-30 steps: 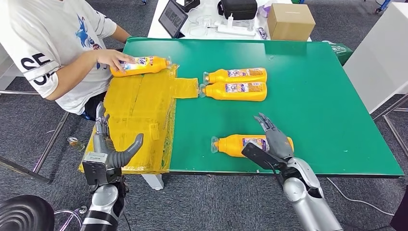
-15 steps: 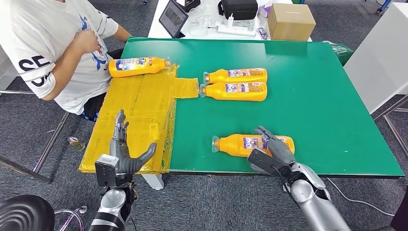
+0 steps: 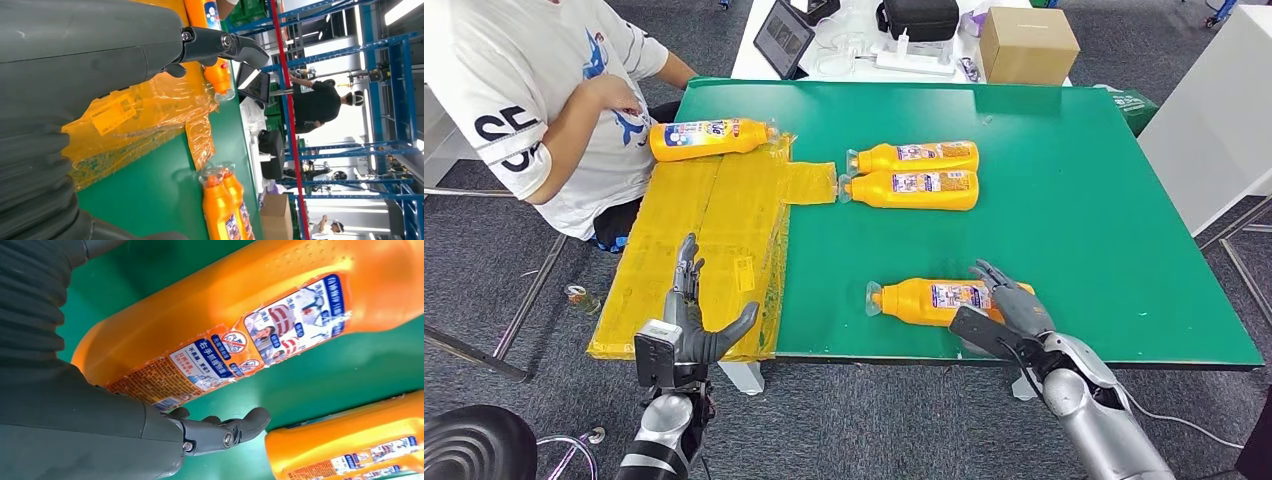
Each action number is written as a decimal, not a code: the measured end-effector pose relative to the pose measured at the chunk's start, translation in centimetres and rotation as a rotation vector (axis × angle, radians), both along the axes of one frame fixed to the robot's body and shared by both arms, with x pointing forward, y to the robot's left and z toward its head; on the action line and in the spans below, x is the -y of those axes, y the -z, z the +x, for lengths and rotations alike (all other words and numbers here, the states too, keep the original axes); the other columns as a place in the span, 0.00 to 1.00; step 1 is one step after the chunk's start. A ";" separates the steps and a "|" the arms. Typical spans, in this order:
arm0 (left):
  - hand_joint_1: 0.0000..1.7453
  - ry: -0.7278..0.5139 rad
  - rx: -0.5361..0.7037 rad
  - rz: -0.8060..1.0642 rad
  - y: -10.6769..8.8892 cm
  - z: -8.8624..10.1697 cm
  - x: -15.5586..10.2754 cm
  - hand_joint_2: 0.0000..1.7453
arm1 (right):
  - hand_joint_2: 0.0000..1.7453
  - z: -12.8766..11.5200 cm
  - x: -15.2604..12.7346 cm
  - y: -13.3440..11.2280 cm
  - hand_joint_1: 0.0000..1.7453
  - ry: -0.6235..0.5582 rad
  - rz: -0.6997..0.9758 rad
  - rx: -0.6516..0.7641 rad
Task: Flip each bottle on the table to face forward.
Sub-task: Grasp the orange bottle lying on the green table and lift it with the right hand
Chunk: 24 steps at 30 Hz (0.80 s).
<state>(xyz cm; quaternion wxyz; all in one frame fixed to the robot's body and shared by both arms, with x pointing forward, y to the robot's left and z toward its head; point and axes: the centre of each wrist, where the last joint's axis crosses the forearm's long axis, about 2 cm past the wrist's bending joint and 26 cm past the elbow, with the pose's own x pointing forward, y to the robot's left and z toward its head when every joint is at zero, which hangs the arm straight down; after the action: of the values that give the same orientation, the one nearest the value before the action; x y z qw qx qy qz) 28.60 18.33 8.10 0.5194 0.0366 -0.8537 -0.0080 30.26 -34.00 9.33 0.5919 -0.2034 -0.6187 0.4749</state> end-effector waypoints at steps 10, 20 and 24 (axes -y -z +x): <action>0.00 0.020 -0.029 -0.003 0.5 -0.2 0.1 1.00 | 1.00 0.7 1.8 -1.0 0.00 0.009 -0.096 -0.026; 0.00 0.029 -0.053 -0.016 0.9 -0.1 0.2 1.00 | 1.00 0.8 4.3 -0.8 0.00 0.002 -0.162 -0.153; 0.00 0.033 -0.060 -0.020 1.0 0.1 0.3 1.00 | 1.00 1.1 4.7 -0.5 0.06 0.006 -0.182 -0.179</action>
<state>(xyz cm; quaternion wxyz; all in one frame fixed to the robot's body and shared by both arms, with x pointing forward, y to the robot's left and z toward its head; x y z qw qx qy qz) 28.74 17.98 7.10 0.5450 0.0169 -0.8382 -0.0093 31.33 -38.66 9.78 0.6253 -0.2147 -0.5171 0.5436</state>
